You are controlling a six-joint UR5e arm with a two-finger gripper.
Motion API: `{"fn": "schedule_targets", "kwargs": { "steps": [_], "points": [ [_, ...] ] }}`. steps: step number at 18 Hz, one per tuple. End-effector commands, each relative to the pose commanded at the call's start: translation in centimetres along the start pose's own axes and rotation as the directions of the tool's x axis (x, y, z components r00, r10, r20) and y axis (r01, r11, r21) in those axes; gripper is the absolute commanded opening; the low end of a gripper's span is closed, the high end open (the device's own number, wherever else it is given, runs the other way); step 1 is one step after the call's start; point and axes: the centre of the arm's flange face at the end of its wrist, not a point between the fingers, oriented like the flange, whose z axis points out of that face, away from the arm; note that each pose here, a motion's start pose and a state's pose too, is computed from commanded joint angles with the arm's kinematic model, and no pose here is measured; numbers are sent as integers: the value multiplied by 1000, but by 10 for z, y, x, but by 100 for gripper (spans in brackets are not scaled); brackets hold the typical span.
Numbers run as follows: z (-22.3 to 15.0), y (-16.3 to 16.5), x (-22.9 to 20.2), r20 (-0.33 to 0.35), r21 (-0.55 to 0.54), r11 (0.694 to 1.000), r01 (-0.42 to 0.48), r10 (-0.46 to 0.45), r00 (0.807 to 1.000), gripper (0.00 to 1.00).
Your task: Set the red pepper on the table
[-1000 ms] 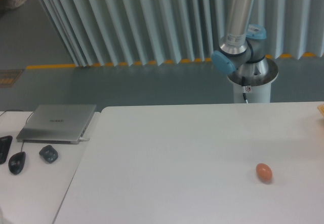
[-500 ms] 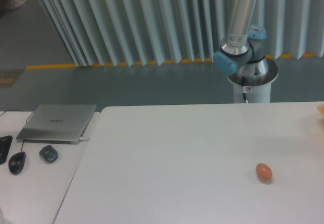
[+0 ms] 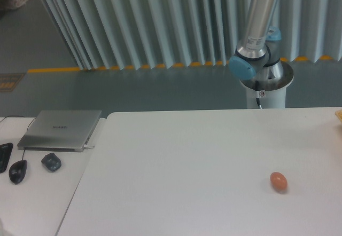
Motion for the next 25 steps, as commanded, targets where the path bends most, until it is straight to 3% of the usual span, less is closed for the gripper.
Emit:
{"fn": "schedule_targets", "kwargs": {
  "steps": [8, 10, 15, 21, 25],
  "points": [
    [20, 3, -9, -47, 18, 1000, 15, -14, 999, 97],
    [19, 0, -12, -42, 19, 1000, 10, -9, 999, 77],
    [19, -4, -22, -35, 20, 1000, -6, 7, 999, 49],
    [4, -14, -19, -32, 18, 1000, -25, 25, 999, 48],
    [-50, -25, -17, -59, 2, 1000, -27, 28, 998, 48]
  ]
}}
